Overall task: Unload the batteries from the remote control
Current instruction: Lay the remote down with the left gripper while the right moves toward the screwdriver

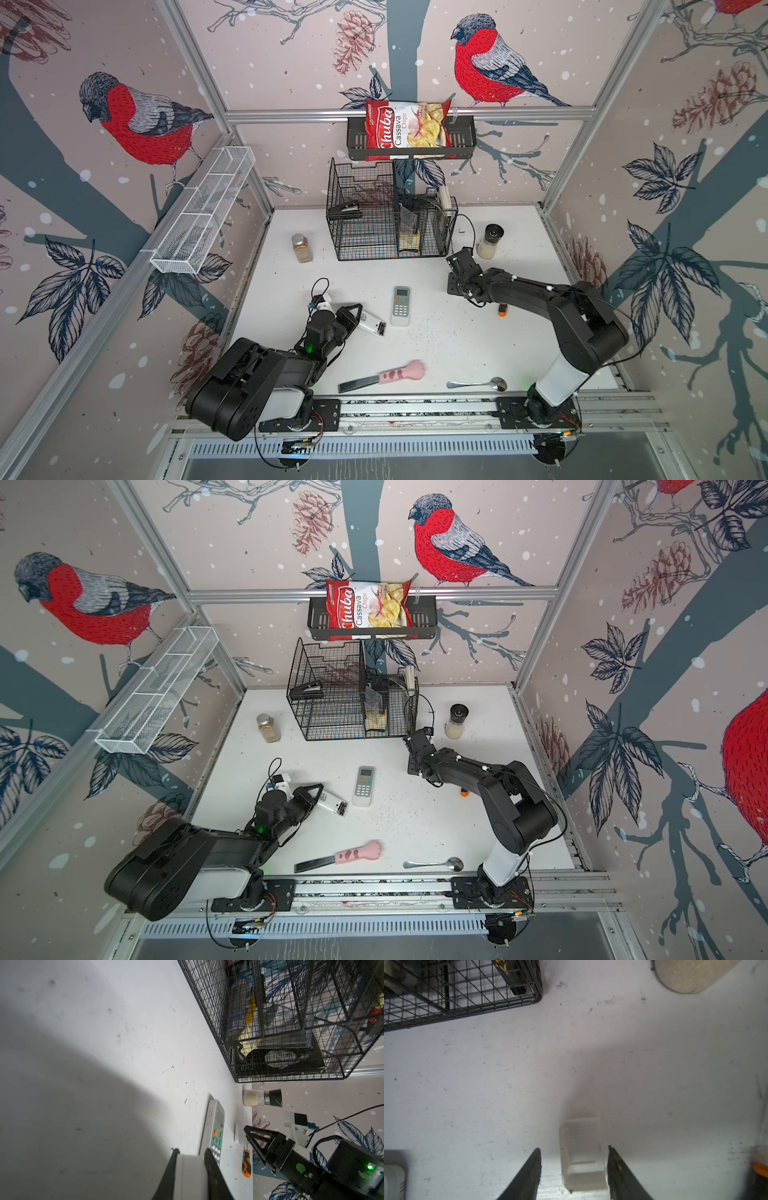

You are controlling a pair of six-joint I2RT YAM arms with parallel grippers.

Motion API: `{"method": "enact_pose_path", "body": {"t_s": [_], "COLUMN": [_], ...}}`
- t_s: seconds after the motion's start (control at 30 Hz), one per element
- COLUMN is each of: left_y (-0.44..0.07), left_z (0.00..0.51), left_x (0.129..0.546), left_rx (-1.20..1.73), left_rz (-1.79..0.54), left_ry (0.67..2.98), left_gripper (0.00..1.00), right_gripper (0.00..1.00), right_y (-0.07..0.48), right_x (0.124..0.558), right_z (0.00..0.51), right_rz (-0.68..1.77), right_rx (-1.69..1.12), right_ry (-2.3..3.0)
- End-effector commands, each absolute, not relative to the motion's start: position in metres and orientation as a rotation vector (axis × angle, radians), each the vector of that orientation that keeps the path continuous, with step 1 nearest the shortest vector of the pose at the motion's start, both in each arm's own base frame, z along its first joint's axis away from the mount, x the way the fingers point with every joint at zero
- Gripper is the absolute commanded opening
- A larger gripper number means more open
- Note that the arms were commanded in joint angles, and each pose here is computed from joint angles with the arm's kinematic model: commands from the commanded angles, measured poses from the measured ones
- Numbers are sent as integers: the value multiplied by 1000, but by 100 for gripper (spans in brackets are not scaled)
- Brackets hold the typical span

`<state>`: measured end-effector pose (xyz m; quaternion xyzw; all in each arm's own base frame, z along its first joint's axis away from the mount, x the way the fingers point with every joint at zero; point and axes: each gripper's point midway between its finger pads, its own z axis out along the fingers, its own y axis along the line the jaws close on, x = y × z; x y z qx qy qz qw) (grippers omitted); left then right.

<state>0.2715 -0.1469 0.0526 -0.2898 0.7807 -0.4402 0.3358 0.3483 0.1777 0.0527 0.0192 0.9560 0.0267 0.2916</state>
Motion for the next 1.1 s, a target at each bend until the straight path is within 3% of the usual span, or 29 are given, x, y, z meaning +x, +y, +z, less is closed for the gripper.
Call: {"method": "enact_pose_path", "body": {"t_s": [0.0, 0.53, 0.77, 1.07], "left_y": [-151, -173, -168, -153], "left_z": [50, 52, 43, 29], "left_x": [273, 271, 260, 241], "left_rx": [-763, -840, -860, -908], "left_rz": [-1138, -1169, -1149, -1094], "left_ry": [2024, 1919, 1946, 1989], "left_gripper": [0, 0, 32, 57], "right_gripper": [55, 56, 57, 57], "right_y": [171, 168, 168, 164], "right_x": [345, 333, 331, 326], "right_z": [64, 93, 103, 109], "right_rz": [66, 166, 198, 191], "right_rx": [91, 112, 119, 118], "right_ry": [2520, 2461, 2436, 2429]}}
